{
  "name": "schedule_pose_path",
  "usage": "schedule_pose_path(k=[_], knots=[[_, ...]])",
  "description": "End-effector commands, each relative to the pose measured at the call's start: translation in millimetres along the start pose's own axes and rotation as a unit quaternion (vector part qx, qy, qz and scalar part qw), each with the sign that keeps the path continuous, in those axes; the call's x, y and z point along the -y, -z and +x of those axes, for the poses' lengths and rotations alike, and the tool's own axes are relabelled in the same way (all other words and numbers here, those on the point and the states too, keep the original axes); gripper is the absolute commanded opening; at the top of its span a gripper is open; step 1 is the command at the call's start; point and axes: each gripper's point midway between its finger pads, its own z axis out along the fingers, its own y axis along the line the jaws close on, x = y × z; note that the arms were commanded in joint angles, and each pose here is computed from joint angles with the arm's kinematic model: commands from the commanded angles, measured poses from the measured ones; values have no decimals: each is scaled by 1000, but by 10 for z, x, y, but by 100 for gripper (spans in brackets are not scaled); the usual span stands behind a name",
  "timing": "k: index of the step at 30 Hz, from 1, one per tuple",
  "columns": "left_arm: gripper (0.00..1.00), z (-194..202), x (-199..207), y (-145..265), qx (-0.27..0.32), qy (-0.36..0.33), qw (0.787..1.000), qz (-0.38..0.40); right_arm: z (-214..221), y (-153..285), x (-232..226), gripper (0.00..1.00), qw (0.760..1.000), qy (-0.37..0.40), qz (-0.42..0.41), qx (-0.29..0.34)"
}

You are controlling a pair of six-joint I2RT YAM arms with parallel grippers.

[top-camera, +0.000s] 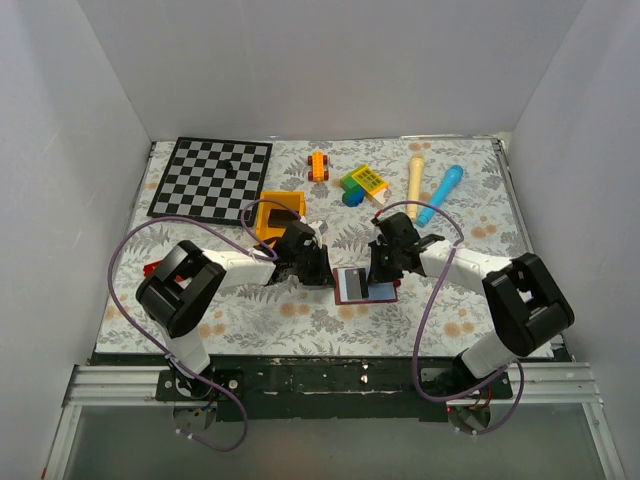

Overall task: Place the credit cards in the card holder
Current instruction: Insert the credit card into the card holder.

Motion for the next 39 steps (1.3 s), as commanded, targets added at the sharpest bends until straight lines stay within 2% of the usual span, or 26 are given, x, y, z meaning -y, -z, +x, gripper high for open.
schedule_pose_path(k=[1, 15, 24, 39], knots=[[10, -29, 2, -31, 1, -6, 1000, 2, -104, -12, -130, 1, 1000, 18, -1, 4], [9, 0, 13, -28, -1, -4, 1000, 9, -39, -106, -370, 1, 999, 38, -13, -13], [9, 20, -3, -17, -3, -3, 1000, 8, -163, -73, -415, 1, 998, 54, -8, 7], [8, -144, 109, 291, 34, -14, 999, -4, -209, 432, -82, 1, 994, 42, 57, 79]])
